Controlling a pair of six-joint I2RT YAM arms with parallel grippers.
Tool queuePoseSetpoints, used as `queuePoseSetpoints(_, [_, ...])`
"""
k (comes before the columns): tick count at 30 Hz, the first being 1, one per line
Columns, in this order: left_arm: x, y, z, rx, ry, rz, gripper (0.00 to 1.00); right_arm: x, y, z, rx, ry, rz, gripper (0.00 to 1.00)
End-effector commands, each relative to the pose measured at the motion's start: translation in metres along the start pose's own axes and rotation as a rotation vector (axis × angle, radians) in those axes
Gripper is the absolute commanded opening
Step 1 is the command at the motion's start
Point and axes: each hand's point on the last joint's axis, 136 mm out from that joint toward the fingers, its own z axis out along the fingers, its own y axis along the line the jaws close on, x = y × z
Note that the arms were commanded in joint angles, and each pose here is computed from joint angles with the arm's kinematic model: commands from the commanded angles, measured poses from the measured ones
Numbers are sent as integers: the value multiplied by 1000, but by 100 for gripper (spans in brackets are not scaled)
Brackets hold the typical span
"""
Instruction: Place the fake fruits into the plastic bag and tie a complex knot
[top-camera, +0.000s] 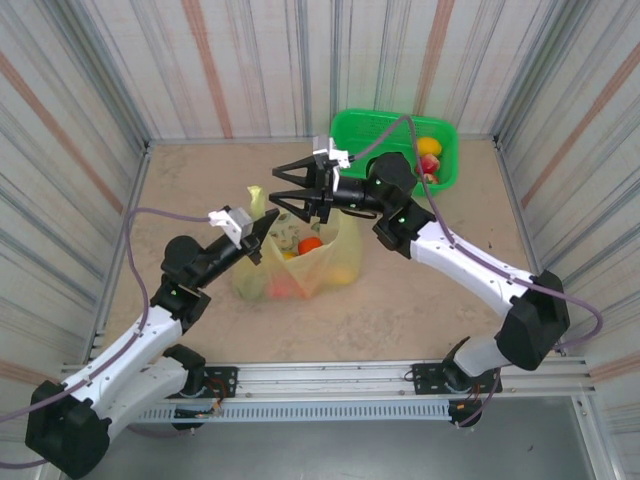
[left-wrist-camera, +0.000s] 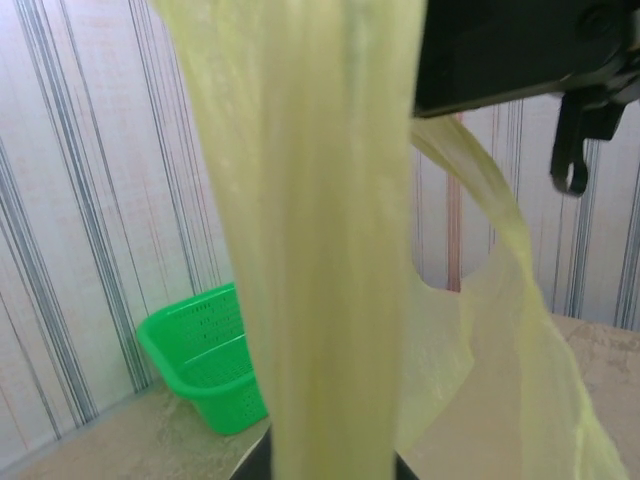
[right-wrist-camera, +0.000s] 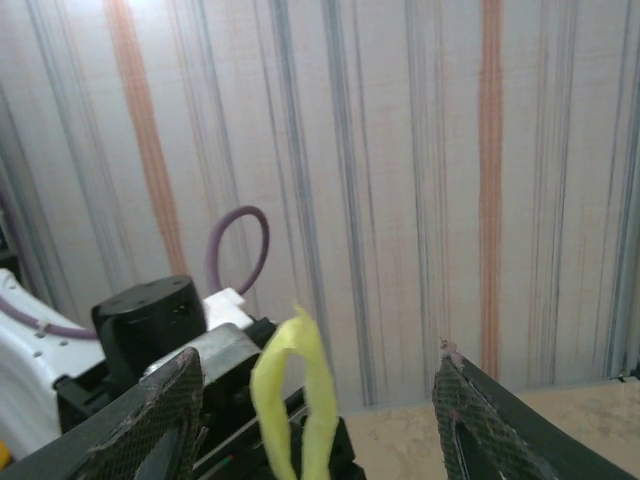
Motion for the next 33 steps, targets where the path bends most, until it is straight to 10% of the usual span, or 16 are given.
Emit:
queuePoseSetpoints(1, [-8,0,0,-7,-10,52,0,-12,16,-4,-56,41,5,65])
queuePoseSetpoints(7, [-2,-1,2,-13,17,70,0,-1,11,22,20,116,33,79])
queuePoseSetpoints(19, [-6,9,-1,-82,12,67,0,32,-4,40,151,209,92,68])
queuePoseSetpoints(22, [-7,9,-2,-82,8,69,0,35,-11,42,189,217,108,58])
queuePoseSetpoints(27, [-10,1,-3,-49,5,50,1,23,-8,43,139,179,125,7])
queuePoseSetpoints(33, [-16,-16,-12,31,-2,15,58,-10,3,30,-137,32,202,0])
